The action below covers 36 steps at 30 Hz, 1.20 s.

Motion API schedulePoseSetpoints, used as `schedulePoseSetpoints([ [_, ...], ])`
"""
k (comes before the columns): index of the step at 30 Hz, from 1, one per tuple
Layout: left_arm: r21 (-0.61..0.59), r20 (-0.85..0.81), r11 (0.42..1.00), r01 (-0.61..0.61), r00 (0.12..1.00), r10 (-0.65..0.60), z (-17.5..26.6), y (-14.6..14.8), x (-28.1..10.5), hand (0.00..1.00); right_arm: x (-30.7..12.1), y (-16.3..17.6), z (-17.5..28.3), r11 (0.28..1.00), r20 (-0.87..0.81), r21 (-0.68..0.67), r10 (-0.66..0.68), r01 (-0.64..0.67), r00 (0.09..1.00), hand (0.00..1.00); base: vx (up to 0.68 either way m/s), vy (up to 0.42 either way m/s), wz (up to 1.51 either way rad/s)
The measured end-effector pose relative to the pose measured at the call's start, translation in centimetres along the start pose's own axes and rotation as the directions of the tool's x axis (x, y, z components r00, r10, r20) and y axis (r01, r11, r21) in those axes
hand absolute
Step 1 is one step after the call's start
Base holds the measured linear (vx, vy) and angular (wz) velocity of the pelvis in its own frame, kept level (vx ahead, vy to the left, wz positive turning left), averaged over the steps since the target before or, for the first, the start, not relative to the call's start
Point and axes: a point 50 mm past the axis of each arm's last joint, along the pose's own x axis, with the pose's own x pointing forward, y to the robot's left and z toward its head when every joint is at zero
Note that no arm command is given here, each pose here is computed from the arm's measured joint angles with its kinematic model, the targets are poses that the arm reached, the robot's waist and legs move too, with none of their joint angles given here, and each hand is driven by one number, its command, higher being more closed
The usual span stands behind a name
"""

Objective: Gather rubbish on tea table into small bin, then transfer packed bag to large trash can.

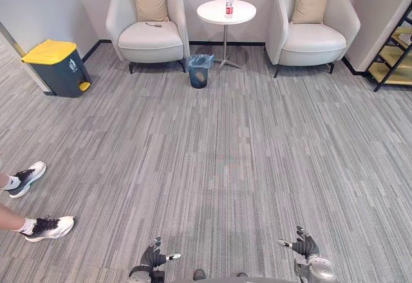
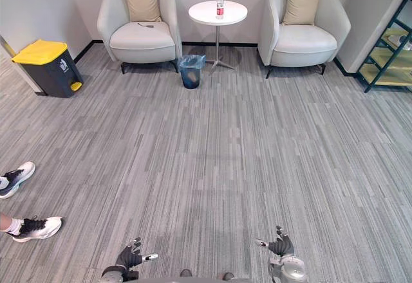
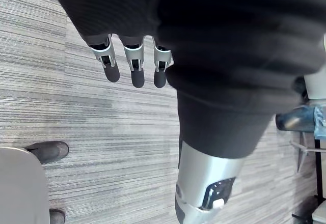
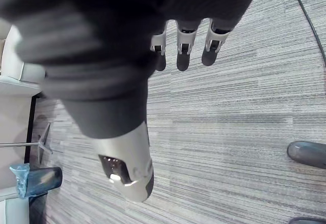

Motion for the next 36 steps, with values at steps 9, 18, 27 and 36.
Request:
schedulePoseSetpoints([
  [9,0.013,0.057,1.000,0.014,0.998,-0.015,1.6,-0.3,0.4,0.00,0.2,0.2,0.9,1.000,0.035,-0.004,0.009,-0.009,0.999,0.00,0.00,0.000,0.00],
  [18,0.034,0.099,0.999,0.034,0.994,-0.037,2.6,-0.8,0.4,0.00,0.1,0.8,1.6,0.999,0.071,-0.025,0.035,-0.034,0.997,0.00,0.00,0.000,0.00],
  [27,0.033,0.142,0.999,0.035,0.989,-0.039,3.6,-0.9,0.4,0.00,0.1,0.8,1.5,0.999,0.070,-0.023,0.035,-0.033,0.997,0.00,0.00,0.000,-0.01],
  [36,0.032,0.168,0.999,0.036,0.985,-0.041,4.1,-0.9,0.3,0.00,0.1,0.8,2.1,0.999,0.097,-0.019,0.034,-0.032,0.995,0.00,0.00,-0.006,-0.11],
])
